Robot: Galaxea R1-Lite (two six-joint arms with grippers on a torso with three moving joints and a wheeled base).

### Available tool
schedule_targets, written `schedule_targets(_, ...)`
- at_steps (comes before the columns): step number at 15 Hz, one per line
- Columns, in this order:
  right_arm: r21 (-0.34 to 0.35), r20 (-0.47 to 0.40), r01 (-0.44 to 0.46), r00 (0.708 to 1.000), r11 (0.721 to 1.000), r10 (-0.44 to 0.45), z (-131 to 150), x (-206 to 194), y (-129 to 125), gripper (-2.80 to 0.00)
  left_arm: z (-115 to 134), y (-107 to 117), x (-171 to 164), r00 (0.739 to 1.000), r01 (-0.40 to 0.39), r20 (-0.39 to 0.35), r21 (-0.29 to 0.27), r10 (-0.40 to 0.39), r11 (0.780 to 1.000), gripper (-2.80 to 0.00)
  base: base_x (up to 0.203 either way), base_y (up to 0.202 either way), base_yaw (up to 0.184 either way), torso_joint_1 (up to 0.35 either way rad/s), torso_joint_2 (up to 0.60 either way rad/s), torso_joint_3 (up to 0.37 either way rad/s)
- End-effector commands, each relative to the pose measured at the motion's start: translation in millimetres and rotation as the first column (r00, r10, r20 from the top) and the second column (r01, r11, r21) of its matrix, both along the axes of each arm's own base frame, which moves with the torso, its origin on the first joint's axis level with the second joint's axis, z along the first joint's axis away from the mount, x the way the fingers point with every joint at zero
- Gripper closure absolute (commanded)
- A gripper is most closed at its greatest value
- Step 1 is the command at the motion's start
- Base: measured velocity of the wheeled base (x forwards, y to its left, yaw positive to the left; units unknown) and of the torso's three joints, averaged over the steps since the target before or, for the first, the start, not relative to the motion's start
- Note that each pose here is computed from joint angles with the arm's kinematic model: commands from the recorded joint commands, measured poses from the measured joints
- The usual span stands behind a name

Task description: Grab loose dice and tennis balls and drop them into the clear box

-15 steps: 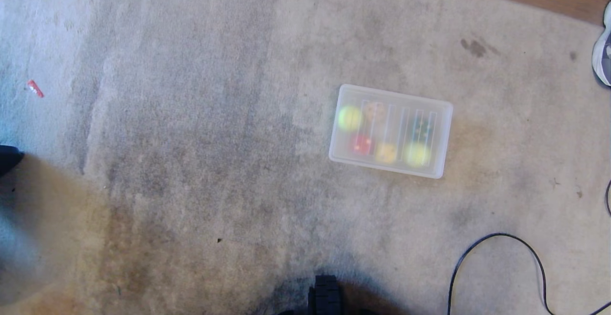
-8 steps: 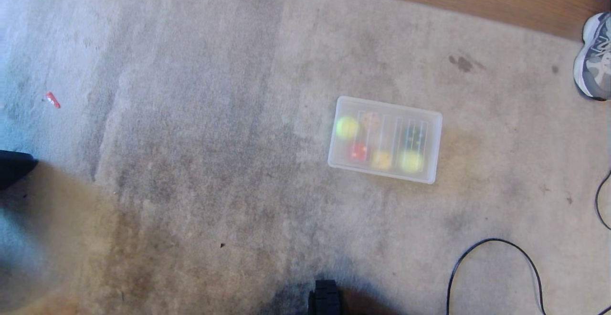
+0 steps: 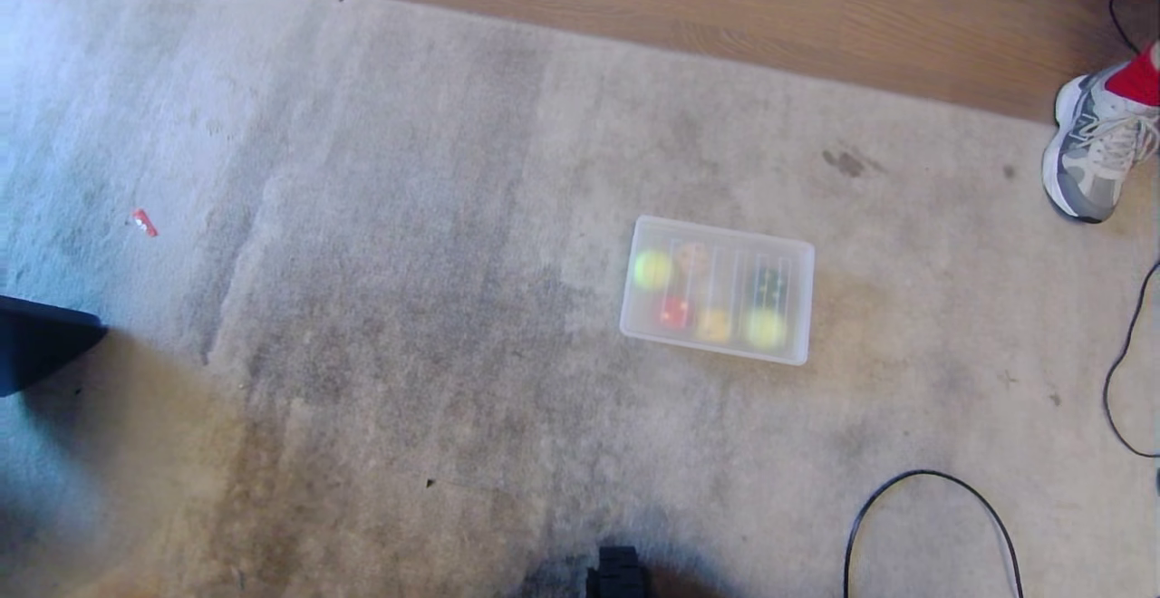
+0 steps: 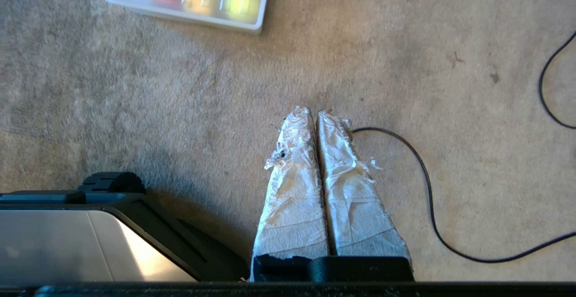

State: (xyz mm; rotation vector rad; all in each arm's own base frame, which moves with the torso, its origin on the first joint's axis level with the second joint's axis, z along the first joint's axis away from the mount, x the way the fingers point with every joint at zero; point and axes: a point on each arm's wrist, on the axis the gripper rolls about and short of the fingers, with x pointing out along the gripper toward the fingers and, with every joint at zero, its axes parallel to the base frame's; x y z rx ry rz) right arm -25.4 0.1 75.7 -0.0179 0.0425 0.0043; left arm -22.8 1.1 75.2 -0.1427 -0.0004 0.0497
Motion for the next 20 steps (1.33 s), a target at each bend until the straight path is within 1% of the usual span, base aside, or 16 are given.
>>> schedule_targets(1,0.000,-0.003,-0.001,1.000,1.000,0.001,0.1,0.2,0.0,0.00,0.0,0.0,0.0,1.000,-0.001,0.000,-0.003,0.001,1.000,0.00,0.000,0.000,0.000,0.002,0.00,0.203)
schedule_targets(20,0.000,-0.003,-0.001,1.000,1.000,0.001,0.1,0.2,0.0,0.00,0.0,0.0,0.0,1.000,-0.001,0.000,-0.001,0.001,1.000,0.00,0.000,0.000,0.000,0.002,0.00,0.202)
